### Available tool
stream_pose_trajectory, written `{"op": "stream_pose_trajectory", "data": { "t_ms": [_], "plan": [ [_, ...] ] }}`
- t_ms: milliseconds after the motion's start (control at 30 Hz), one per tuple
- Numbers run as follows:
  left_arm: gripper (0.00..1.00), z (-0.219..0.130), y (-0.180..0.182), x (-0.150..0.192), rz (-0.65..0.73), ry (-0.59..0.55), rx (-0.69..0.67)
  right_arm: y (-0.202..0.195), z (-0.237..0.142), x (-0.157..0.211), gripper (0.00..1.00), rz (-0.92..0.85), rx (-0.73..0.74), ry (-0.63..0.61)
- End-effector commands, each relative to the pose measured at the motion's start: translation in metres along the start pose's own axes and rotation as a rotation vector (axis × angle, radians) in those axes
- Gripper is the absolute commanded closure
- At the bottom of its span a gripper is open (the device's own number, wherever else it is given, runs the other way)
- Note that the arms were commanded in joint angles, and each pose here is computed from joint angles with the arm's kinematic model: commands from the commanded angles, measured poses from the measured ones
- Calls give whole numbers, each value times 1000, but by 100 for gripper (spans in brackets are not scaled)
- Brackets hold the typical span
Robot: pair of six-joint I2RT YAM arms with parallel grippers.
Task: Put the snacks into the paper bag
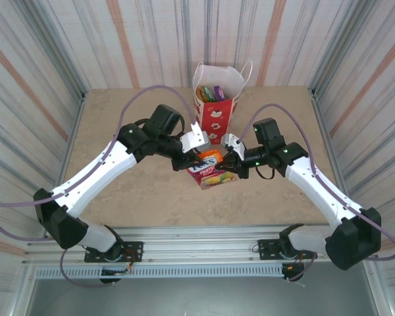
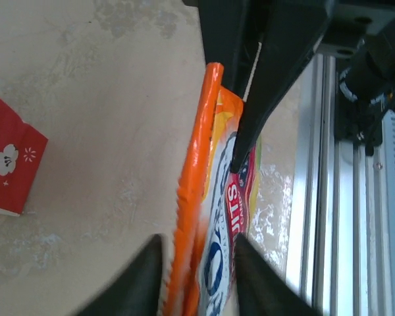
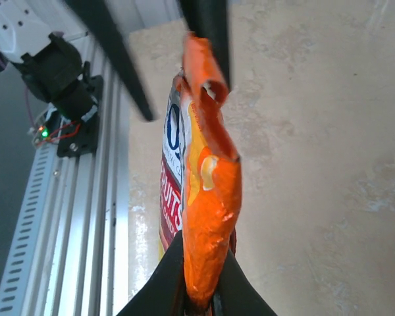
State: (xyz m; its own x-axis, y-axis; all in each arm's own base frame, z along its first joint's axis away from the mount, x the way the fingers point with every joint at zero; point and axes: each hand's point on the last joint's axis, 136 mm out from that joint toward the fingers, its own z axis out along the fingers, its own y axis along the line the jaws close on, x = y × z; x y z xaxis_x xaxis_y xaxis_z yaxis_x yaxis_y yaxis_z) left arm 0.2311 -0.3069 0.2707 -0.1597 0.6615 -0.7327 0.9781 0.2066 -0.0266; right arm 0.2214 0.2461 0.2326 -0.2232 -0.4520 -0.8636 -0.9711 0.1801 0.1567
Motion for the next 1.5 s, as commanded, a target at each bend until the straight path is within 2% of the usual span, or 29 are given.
{"op": "stream_pose_trajectory", "data": {
  "t_ms": [0,67,233,333,467,667,767,1000,1200,1467],
  "plan": [
    [38,-10,25,-10,-67,-67,-95,-11,-14,-14,98,6,77,-90],
    [31,-14,42,-7,-154,-102,-150,-21,-23,-19,98,34,146,-142],
    [27,-23,89,14,-432,-199,-314,-58,-57,-44,97,123,401,-334],
    [23,-23,117,41,-610,-235,-434,-79,-85,-65,98,201,551,-439],
    [22,-16,135,71,-736,-212,-505,-107,-120,-97,98,289,721,-546],
    [22,-13,142,78,-755,-187,-531,-150,-163,-145,99,370,899,-755],
    [22,-12,143,77,-753,-193,-529,-175,-166,-162,100,356,952,-788],
    [22,-13,146,75,-733,-191,-536,-230,-142,-187,100,324,982,-777],
    [22,-17,150,75,-731,-197,-547,-248,-107,-201,100,326,922,-778],
    [22,-19,152,74,-722,-196,-549,-269,-68,-199,100,362,873,-764]
  ]
}}
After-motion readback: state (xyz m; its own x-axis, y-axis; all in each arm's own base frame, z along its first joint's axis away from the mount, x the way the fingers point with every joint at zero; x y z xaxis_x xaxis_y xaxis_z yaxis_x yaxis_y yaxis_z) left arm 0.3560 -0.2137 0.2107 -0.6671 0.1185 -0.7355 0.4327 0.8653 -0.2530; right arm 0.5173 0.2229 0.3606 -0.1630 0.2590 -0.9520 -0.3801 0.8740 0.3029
